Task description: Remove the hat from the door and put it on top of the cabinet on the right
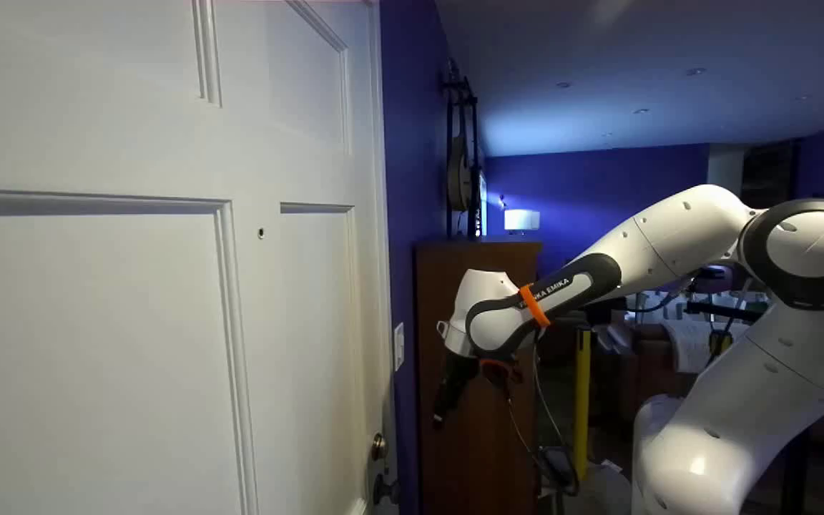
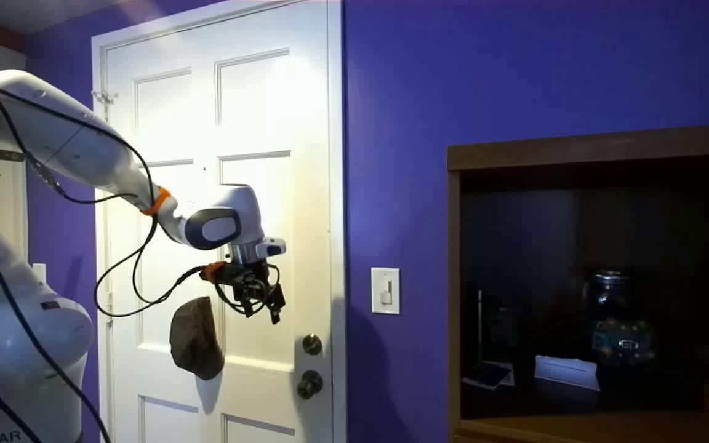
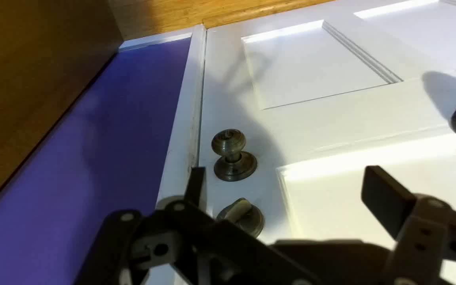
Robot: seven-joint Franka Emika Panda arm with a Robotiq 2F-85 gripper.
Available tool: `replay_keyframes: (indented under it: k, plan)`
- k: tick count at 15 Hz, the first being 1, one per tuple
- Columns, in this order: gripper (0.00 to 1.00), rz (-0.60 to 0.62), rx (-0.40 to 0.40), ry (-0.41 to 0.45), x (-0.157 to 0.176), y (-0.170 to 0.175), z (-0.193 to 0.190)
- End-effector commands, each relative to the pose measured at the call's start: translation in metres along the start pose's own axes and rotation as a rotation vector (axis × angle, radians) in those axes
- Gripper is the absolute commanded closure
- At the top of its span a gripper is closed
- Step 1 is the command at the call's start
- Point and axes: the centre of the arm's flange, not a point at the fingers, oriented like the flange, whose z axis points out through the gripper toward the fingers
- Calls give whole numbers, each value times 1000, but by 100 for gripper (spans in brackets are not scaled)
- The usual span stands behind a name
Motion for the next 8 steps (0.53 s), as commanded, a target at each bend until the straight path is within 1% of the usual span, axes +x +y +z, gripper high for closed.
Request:
replay_keyframes:
  k: [1,7,8]
  plan:
    - [0,0,0,0,0,0,0]
    - [0,0,0,0,0,0,0]
    - [0,-18,15,19,6,-5,-4]
